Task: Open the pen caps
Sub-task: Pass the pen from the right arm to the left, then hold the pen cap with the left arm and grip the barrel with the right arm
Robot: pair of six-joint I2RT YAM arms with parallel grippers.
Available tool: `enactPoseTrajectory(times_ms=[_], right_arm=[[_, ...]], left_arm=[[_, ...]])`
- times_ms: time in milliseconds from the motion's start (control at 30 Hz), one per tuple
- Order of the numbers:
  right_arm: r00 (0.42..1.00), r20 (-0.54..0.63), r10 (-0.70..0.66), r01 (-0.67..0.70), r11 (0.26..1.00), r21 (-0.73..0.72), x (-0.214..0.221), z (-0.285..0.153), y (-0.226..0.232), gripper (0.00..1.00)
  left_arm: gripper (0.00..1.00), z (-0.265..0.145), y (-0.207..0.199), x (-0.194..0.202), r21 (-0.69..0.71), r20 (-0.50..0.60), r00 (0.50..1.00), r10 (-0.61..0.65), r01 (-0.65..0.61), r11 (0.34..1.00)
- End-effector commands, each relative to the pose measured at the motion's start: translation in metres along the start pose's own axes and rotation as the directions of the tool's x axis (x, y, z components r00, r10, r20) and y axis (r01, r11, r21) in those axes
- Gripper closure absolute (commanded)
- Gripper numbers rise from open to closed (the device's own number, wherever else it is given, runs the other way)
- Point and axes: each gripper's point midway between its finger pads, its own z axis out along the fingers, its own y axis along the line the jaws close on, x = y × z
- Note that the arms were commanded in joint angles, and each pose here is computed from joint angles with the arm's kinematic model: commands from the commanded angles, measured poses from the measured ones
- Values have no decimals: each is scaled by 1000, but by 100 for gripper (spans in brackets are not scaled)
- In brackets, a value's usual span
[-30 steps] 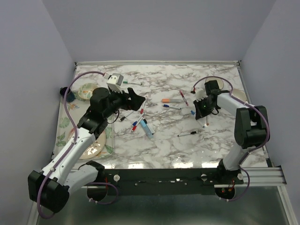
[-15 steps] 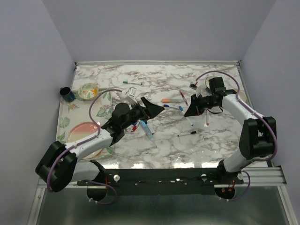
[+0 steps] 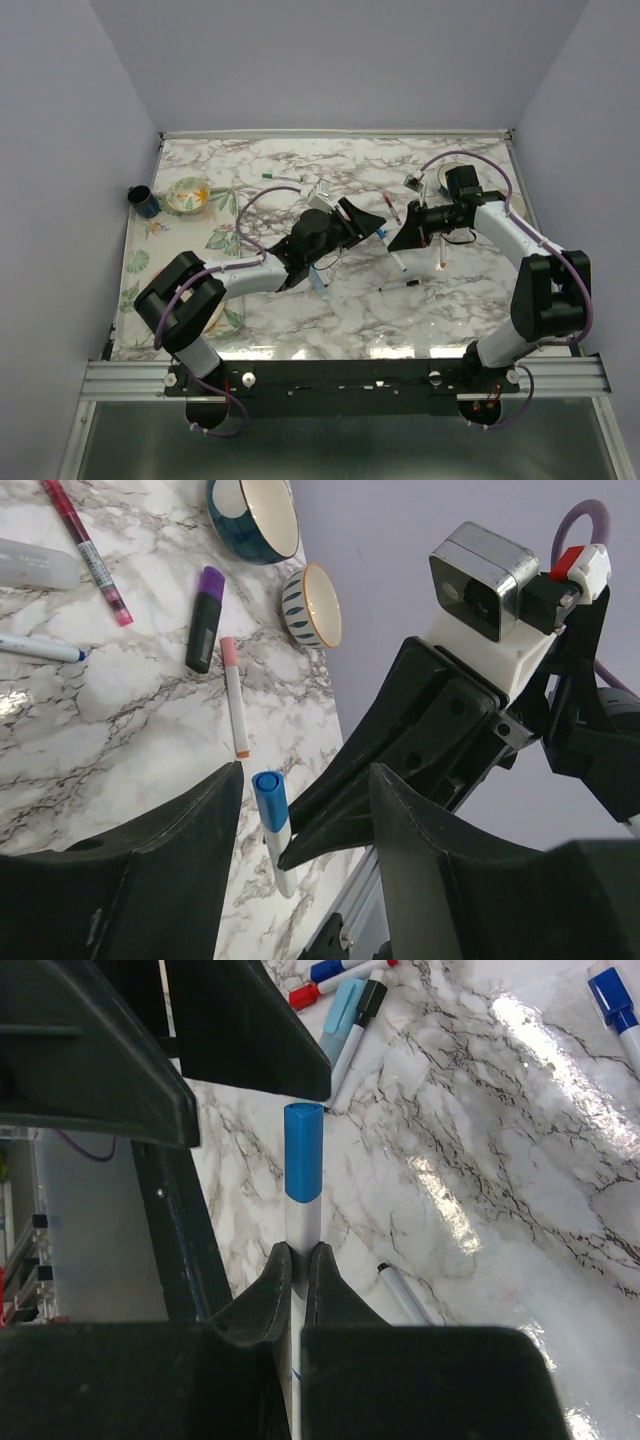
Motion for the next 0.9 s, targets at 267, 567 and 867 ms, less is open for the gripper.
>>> enactPoseTrajectory(times_ms=[267, 567, 867], right_arm=[[999, 26, -28, 29, 998, -52, -7, -5, 18, 100], [999, 24, -29, 30, 999, -43, -7, -5, 16, 99], [1000, 26, -16, 18, 997, -80, -4, -3, 19, 47]], left_arm=[[51, 26, 8, 17, -85, 0, 1000, 16, -16, 996], [84, 29, 7, 23, -74, -20, 1000, 20, -21, 997], [100, 25, -9, 14, -10, 18, 1000, 12, -12, 1000]])
